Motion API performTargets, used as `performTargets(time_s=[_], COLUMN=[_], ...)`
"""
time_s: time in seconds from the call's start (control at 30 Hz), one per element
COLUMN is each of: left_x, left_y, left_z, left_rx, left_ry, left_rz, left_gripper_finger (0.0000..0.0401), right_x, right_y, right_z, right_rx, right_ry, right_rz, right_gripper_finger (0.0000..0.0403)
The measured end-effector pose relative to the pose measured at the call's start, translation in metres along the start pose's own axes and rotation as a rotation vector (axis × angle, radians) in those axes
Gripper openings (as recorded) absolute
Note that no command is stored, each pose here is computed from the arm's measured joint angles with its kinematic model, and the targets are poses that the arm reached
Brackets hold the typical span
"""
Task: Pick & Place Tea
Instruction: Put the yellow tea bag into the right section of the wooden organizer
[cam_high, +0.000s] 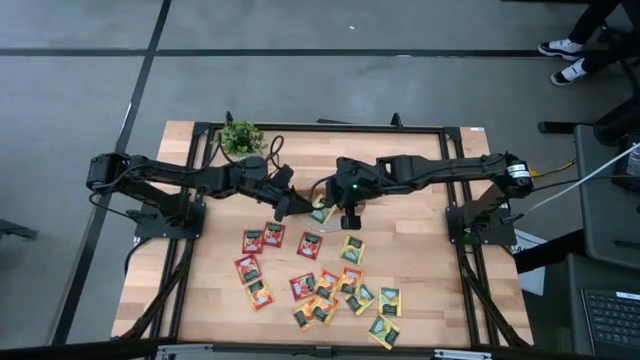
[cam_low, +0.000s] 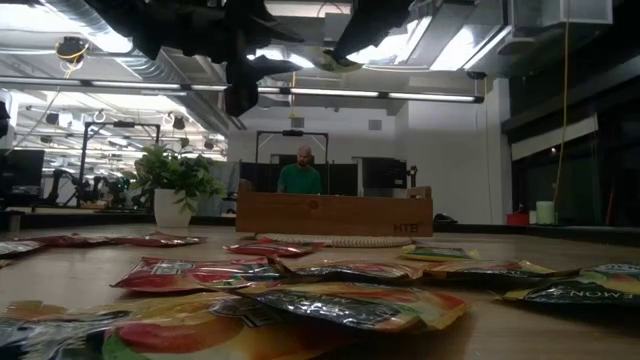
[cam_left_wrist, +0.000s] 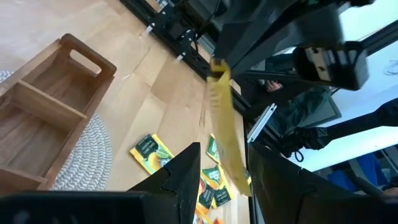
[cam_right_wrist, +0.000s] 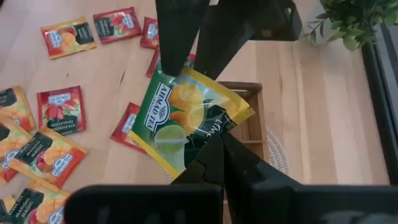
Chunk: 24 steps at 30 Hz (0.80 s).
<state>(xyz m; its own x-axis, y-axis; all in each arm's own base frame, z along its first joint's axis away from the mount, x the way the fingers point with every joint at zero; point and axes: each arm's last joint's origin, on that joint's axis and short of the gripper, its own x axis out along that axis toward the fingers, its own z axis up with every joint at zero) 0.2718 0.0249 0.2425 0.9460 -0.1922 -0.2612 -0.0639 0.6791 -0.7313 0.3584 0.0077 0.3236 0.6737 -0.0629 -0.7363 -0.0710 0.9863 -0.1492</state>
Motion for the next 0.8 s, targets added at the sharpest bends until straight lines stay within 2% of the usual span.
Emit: performTargets(time_s=[0.2, 0.4, 0.6, 0.8], left_x=[0.0, 0.0, 0.0, 0.001], left_y=[0.001, 0.001, 0.0, -0.002], left_z=[-0.001, -0.001, -0.001, -0.003], left_rx=[0.006, 0.07, 0.089, 0.113], left_ry=[0.01, 0.007, 0.009, 0.018], left_rz=[0.009, 0.004, 0.002, -0.006], left_gripper_finger=[0.0108, 0.0015, 0.0003, 0.0002], right_x=[0.0, 0.0, 0.0, -0.017], right_y=[0.0, 0.0, -0.001, -0.003], right_z=[0.001, 0.003, 0.004, 0.012], right_rx=[0.024, 0.039, 0.053, 0.039], right_ry=[-0.008, -0.028, -0.036, -0.017], right_rz=[-0.001, -0.005, -0.007, 0.004], right_gripper_finger=[0.0, 0.0001, 0.0034, 0.0101])
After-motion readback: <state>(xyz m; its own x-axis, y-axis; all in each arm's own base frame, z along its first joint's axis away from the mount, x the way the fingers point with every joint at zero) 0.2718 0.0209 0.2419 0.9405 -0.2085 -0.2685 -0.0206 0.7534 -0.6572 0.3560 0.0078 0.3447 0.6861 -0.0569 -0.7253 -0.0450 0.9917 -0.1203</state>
